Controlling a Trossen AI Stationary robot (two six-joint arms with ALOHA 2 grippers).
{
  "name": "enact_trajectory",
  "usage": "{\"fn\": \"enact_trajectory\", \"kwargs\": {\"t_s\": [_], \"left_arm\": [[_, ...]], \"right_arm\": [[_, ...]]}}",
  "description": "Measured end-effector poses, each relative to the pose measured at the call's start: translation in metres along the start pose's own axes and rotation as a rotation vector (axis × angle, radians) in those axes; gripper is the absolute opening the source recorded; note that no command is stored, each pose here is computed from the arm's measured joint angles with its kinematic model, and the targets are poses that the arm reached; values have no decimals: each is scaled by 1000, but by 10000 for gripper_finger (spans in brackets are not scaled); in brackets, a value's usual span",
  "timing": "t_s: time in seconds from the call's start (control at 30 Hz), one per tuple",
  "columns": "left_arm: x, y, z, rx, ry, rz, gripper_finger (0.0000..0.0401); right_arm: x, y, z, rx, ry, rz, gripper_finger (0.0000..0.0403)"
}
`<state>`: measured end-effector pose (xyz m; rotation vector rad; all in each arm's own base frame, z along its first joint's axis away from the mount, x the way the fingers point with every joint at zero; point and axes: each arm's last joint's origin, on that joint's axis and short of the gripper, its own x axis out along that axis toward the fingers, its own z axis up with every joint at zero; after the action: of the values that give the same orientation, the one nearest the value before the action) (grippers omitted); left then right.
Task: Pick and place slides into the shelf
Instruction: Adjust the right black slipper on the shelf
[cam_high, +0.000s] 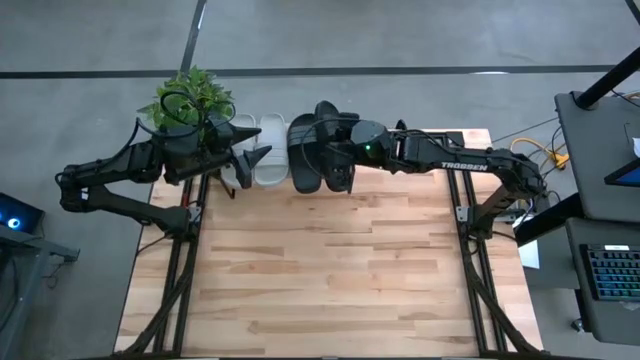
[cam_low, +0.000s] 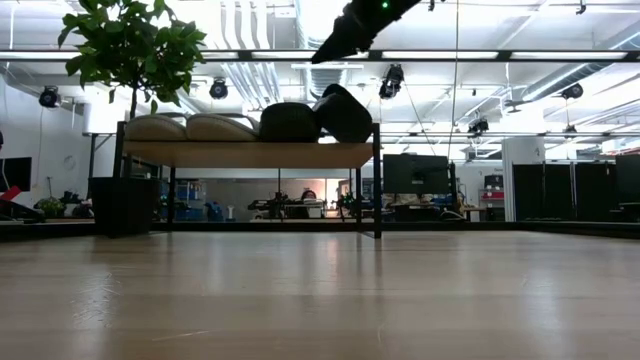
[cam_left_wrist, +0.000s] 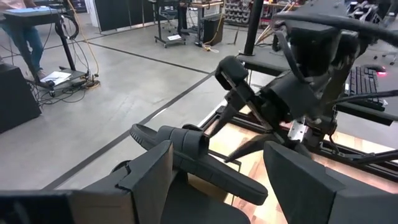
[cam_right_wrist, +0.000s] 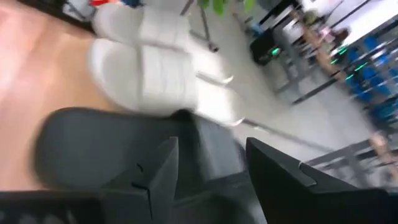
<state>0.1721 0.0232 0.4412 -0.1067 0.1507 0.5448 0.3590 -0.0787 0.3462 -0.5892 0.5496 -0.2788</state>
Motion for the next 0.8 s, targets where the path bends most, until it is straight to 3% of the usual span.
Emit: {"fn": "enact_trajectory", "kwargs": {"t_s": [0.53,0.8], "left_arm": [[-7,3,2,-35,-18,-5,238],[-7,3,2,-31,-12,-5,238]], "right_arm": [[1,-9,-15,-89,199,-79,173],[18,-12,-34,-135,347,-132,155]]}}
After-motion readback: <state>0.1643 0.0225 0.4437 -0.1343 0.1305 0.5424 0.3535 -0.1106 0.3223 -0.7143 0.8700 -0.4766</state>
